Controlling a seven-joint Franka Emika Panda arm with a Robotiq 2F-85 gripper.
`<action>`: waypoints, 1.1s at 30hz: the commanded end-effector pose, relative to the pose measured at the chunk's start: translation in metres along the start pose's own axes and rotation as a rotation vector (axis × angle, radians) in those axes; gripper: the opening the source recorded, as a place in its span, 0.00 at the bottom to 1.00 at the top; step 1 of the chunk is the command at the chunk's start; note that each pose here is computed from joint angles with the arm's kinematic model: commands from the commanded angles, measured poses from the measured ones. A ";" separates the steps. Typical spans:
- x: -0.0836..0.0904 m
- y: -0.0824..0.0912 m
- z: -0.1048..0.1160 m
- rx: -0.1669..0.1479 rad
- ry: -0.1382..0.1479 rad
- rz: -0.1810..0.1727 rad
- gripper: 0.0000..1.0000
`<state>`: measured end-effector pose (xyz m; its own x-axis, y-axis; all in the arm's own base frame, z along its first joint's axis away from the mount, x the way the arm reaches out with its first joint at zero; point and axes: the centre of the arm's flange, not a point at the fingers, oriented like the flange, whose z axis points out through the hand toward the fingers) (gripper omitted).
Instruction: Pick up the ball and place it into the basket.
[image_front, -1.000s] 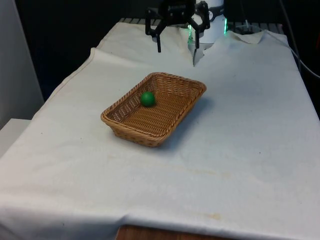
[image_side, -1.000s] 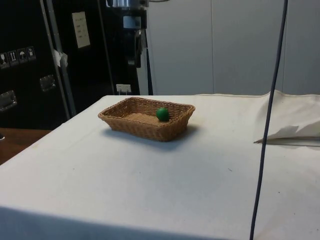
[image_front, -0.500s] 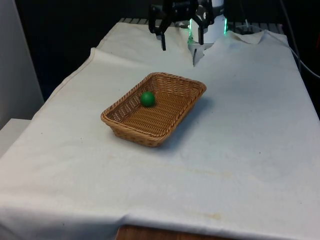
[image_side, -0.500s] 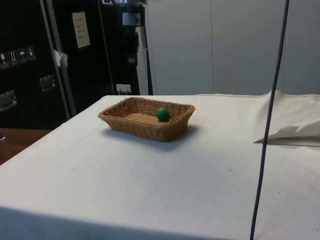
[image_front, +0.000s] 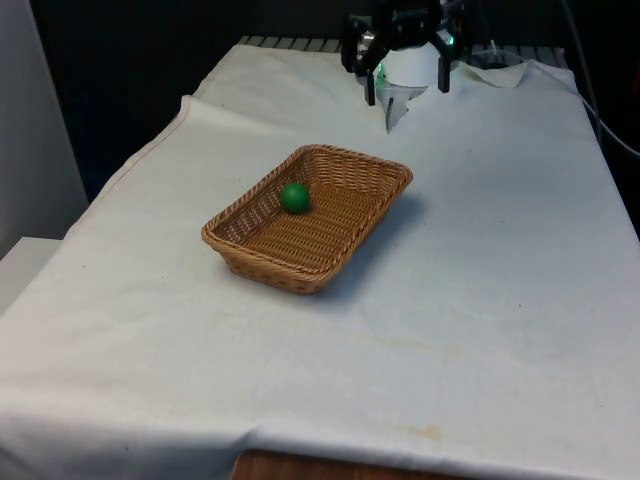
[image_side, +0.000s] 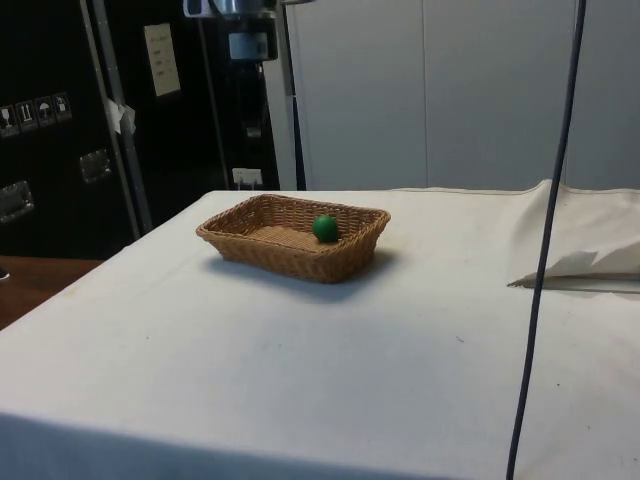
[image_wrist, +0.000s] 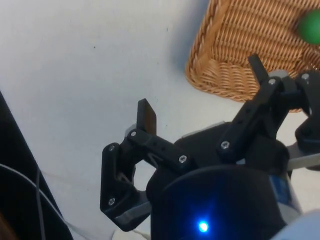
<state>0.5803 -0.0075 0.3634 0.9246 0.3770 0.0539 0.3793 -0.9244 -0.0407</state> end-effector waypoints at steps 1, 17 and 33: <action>0.000 -0.002 0.001 -0.003 -0.018 0.007 1.00; 0.000 -0.002 -0.004 0.010 -0.033 0.107 1.00; 0.006 0.002 -0.020 -0.020 -0.019 0.203 1.00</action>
<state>0.5863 -0.0072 0.3819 0.9805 0.1937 0.0337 0.1949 -0.9801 -0.0367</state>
